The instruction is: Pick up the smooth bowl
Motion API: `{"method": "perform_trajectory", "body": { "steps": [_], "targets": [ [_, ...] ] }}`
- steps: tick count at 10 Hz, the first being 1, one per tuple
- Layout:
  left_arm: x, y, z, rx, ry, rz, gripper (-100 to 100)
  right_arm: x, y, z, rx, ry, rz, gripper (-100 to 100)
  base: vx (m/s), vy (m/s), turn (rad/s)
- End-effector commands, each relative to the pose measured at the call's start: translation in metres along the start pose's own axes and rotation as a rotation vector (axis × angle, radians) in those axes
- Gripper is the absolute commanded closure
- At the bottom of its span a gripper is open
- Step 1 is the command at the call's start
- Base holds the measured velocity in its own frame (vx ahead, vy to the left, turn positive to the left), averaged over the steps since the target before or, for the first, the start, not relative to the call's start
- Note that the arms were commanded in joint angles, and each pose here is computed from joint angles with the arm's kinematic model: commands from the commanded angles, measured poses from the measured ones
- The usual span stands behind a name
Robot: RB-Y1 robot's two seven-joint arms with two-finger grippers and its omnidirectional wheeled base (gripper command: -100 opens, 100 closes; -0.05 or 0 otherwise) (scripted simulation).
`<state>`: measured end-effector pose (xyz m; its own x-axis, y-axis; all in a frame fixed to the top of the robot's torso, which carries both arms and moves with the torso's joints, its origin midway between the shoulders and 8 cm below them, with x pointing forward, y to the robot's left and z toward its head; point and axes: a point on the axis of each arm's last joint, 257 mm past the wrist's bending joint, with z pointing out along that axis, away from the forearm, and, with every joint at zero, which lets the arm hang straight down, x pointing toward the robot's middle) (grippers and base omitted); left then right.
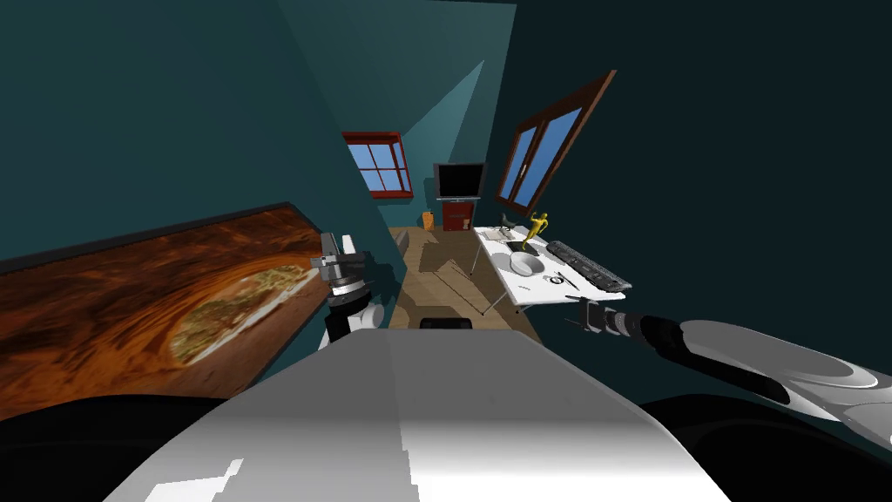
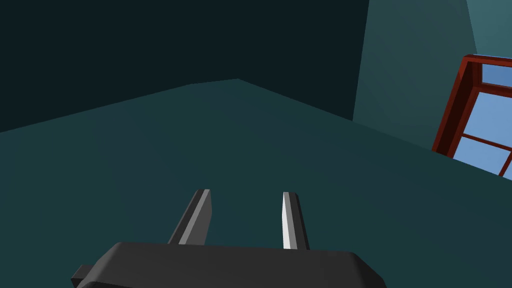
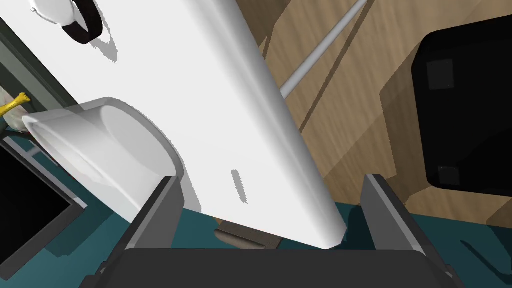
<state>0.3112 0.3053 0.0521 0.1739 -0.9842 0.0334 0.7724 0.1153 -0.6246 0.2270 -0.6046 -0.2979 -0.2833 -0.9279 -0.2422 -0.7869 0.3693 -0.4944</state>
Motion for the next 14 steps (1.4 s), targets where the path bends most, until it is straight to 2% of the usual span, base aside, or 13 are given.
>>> {"method": "perform_trajectory", "body": {
  "steps": [1, 4, 8, 10, 11, 12, 13, 14],
  "targets": [
    [0.000, 0.000, 0.000, 0.000, 0.000, 0.000, 0, 0.006, -0.009, -0.002, -0.021, 0.028, -0.051, -100, 0.068, 0.042, 0.144],
    [0.000, 0.000, 0.000, 0.000, 0.000, 0.000, 0, 0.009, -0.019, -0.005, -0.041, 0.053, -0.101, -100, 0.064, 0.028, 0.097],
    [0.000, 0.000, 0.000, 0.000, 0.000, 0.000, 0, 0.019, -0.040, -0.013, -0.105, 0.117, -0.219, -100, 0.100, 0.021, 0.160],
    [0.000, 0.000, 0.000, 0.000, 0.000, 0.000, 0, 0.022, -0.040, -0.015, -0.134, 0.135, -0.248, -100, 0.081, 0.012, 0.125],
    [0.000, 0.000, 0.000, 0.000, 0.000, 0.000, 0, 0.025, -0.032, -0.015, -0.160, 0.141, -0.253, -100, 0.053, 0.007, 0.074],
    [0.000, 0.000, 0.000, 0.000, 0.000, 0.000, 0, 0.023, -0.036, -0.016, -0.145, 0.136, -0.249, -100, 0.024, 0.000, 0.013],
    [0.000, 0.000, 0.000, 0.000, 0.000, 0.000, 0, 0.023, -0.036, -0.016, -0.147, 0.137, -0.250, 0, 0.006, 0.000, -0.001],
    [0.000, 0.000, 0.000, 0.000, 0.000, 0.000, 0, 0.028, -0.028, -0.016, -0.159, 0.117, -0.221, -100, 0.020, 0.036, 0.047]
  ]
}}
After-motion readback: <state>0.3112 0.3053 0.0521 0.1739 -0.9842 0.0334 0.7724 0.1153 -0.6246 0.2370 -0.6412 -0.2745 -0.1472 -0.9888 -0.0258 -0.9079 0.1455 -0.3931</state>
